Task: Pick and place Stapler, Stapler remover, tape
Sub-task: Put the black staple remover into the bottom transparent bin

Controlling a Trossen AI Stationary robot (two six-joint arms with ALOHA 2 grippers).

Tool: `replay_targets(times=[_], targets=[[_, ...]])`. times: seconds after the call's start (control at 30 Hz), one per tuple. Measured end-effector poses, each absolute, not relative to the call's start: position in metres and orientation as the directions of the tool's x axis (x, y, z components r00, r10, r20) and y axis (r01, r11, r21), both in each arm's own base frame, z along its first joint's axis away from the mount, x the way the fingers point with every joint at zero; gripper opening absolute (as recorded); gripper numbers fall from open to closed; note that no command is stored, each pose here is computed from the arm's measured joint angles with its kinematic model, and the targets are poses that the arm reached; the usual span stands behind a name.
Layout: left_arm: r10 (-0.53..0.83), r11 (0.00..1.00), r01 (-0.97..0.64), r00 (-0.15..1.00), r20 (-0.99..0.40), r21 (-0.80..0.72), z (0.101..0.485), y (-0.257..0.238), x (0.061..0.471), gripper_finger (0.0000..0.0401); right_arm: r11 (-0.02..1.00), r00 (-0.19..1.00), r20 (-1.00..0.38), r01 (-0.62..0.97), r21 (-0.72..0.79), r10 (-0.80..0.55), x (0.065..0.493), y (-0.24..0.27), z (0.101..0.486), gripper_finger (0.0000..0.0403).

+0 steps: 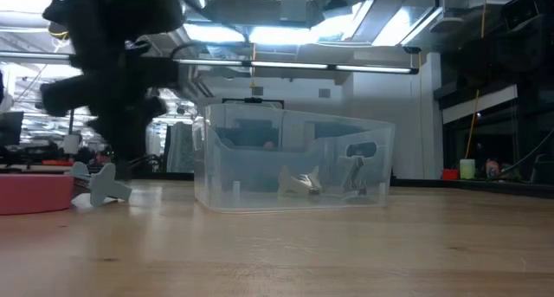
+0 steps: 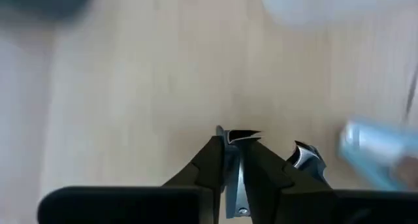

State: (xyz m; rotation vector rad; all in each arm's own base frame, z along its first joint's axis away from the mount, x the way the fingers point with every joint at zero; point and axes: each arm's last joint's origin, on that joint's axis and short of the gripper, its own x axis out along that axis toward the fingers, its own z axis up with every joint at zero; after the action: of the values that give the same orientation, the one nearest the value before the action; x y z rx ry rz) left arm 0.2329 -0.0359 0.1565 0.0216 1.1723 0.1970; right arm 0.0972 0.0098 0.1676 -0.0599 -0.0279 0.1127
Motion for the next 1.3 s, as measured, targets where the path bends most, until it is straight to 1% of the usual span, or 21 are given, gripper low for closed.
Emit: replay_targets(times=[0.13,0.3,0.5,0.63,0.7,0.83,0.97,1.13,1.3], targets=[[0.191,0.977,-0.176,0.487,-0.852,0.119,0.162,-0.027,0.246,0.0043,0.992,0.993,0.024,-0.112,-0.061,0.113,0.097,0.01,0.168,0.0188],[0.261,0.962,-0.23,0.608,-0.75,0.149,0.171,-0.013,0.261,0.0047,0.992,0.993,0.025,-0.111,-0.061,0.113,0.097,0.01,0.168,0.0188],[0.293,0.956,-0.222,0.704,-0.647,0.191,0.181,0.002,0.272,0.0042,0.992,0.993,0.025,-0.111,-0.061,0.113,0.097,0.01,0.168,0.0188],[0.314,0.949,-0.244,0.78,-0.542,0.198,0.192,0.013,0.281,0.0047,0.992,0.993,0.025,-0.112,-0.061,0.113,0.097,0.01,0.168,0.0188],[0.277,0.961,-0.223,0.832,-0.481,0.166,0.199,0.016,0.285,0.0047,0.992,0.993,0.024,-0.111,-0.061,0.113,0.097,0.01,0.168,0.0188],[0.123,0.992,-0.101,0.933,-0.339,0.082,0.213,0.016,0.293,0.0043,0.992,0.993,0.025,-0.111,-0.061,0.113,0.097,0.01,0.168,0.0188],[-0.017,0.999,0.029,0.971,-0.239,0.044,0.223,0.008,0.296,0.0044,0.992,0.993,0.025,-0.111,-0.061,0.113,0.097,0.01,0.168,0.0188],[-0.108,0.992,0.119,0.966,-0.234,0.036,0.224,-0.011,0.296,0.0045,0.992,0.993,0.025,-0.111,-0.061,0.113,0.097,0.01,0.168,0.0188],[-0.141,0.987,0.157,0.954,-0.266,0.037,0.212,-0.027,0.3,0.0045,0.992,0.993,0.024,-0.112,-0.061,0.113,0.097,0.01,0.168,0.0187]])
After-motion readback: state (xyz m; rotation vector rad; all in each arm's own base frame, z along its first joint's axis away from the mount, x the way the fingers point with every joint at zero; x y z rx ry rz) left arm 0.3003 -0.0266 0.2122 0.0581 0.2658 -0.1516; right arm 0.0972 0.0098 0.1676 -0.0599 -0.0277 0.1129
